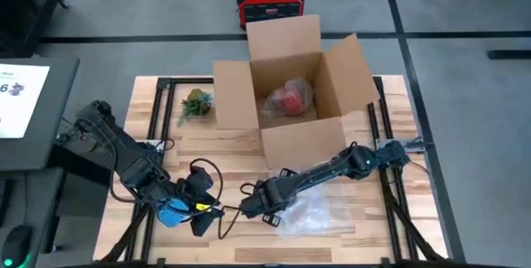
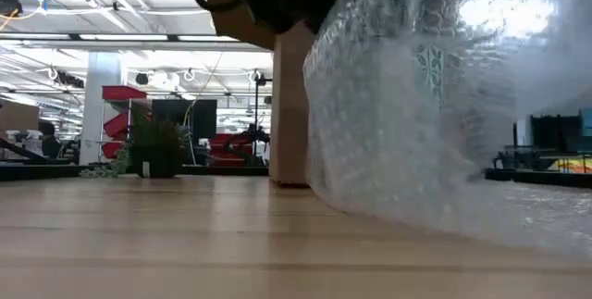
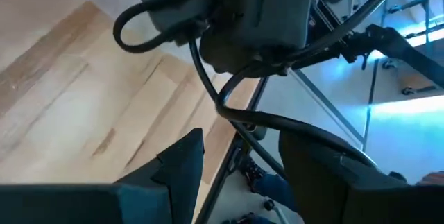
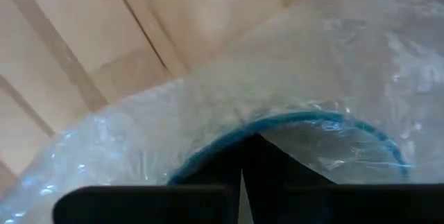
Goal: Wrap mug
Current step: Wrap the white mug with bubble wrap
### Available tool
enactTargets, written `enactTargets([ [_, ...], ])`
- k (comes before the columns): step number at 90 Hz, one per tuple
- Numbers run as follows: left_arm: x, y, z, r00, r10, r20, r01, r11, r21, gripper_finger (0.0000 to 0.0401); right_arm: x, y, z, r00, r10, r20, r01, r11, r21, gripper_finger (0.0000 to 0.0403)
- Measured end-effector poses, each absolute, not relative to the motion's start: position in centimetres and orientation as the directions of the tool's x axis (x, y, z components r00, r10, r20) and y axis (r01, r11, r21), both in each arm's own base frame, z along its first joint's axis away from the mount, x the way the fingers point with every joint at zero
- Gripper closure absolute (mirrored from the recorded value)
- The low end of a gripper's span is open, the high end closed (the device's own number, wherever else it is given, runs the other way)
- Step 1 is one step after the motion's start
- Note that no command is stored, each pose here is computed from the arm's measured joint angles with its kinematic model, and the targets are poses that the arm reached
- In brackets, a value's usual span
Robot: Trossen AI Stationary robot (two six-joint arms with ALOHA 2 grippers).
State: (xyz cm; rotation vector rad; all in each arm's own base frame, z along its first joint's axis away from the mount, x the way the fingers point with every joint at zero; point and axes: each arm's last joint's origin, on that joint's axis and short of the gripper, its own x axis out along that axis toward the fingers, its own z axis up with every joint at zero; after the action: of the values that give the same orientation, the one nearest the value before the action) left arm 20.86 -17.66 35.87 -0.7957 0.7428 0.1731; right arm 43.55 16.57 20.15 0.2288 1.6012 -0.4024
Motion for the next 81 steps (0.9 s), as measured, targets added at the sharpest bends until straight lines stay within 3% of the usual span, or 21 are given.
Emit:
enactTargets([
  [61, 21.0, -17.8, 36.0, 0.74, -0.16, -0.653, -0.39, 0.689, -0.611, 0.023, 40.7, 15.5, 28.5, 0.078, -0.023, -0.997, 0.358, 0.934, 0.006, 0.0401],
  [70, 20.9, -17.8, 36.0, 0.737, -0.166, -0.655, -0.389, 0.689, -0.612, 0.023, 40.4, 16.1, 28.8, 0.112, -0.096, -0.989, 0.264, 0.962, -0.063, 0.0402],
  [81, 20.9, -17.9, 36.0, 0.733, -0.171, -0.659, -0.389, 0.689, -0.611, 0.023, 40.8, 16.5, 27.3, 0.121, -0.086, -0.989, 0.233, 0.971, -0.055, 0.0402],
])
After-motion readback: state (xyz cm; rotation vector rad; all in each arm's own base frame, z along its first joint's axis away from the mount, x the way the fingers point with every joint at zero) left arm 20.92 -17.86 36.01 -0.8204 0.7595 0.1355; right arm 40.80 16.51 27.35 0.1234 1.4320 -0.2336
